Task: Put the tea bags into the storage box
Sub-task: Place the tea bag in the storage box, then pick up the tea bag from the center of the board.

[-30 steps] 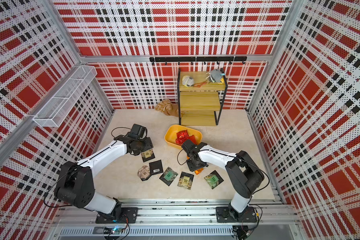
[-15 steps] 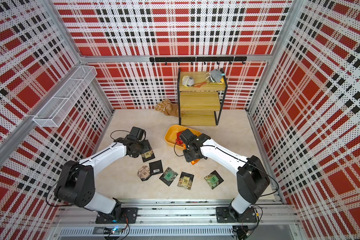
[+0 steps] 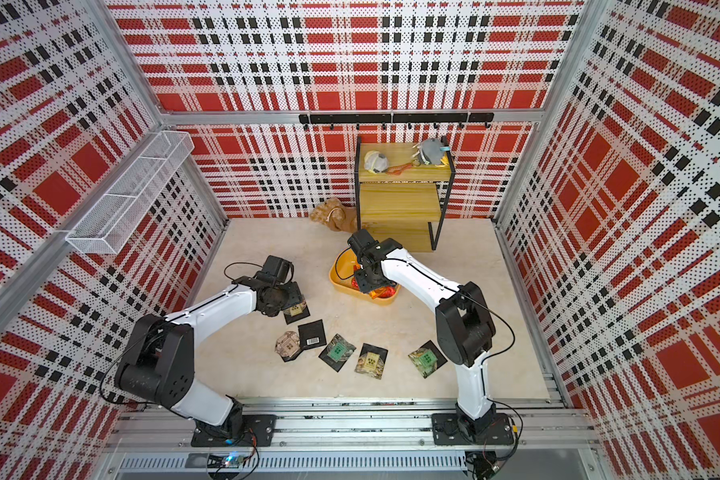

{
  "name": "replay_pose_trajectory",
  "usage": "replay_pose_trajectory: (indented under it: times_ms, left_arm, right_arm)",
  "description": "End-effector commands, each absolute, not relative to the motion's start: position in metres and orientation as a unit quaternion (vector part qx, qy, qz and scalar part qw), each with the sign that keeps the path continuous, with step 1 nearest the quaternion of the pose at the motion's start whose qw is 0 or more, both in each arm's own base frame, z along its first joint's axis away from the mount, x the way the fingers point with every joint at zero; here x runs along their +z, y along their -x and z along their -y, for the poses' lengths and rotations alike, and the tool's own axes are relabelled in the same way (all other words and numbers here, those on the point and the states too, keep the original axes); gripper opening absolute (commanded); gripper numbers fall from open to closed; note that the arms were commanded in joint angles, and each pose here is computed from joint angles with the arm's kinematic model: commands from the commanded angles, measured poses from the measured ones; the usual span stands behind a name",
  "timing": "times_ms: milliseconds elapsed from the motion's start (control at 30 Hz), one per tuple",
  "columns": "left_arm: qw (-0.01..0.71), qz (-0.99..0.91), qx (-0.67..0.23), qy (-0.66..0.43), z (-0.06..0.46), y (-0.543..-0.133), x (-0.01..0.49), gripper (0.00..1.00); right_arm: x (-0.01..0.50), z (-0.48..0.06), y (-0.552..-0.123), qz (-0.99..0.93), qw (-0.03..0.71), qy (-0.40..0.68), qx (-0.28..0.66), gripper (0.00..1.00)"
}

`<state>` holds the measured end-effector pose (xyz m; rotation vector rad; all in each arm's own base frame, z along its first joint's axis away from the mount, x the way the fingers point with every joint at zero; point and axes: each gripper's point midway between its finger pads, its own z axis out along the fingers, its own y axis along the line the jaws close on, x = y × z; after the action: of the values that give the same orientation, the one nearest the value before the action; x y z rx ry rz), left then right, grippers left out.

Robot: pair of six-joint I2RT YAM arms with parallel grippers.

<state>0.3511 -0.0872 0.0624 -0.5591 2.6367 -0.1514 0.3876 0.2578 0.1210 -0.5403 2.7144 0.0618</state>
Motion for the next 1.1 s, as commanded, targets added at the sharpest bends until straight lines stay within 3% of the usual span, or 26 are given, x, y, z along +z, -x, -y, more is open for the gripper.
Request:
replay_pose_trajectory:
  times_ms: [0,267,500,1067]
  left_arm:
    - [0.211,-0.956,-0.041,0.199,0.082,-0.350,0.049,0.70]
    - [0.210,-0.953,-0.049,0.213,0.081,-0.343,0.043,0.69]
    - [0.194,-0.952,-0.073,0.227,0.086,-0.324,0.034,0.69]
    - [0.195,-0.946,-0.045,0.256,0.085,-0.268,0.048,0.70]
  right_arm:
    - [0.117,-0.249,-0.400,-0.964,0.179,0.197,0.013,0.48]
    - [0.104,-0.242,-0.413,-0.967,0.171,0.187,0.010,0.68]
    - [0.145,-0.231,-0.417,-0.962,0.222,0.162,-0.003,0.87]
    - [0.168,-0.214,-0.396,-0.962,0.225,0.157,-0.007,0.97]
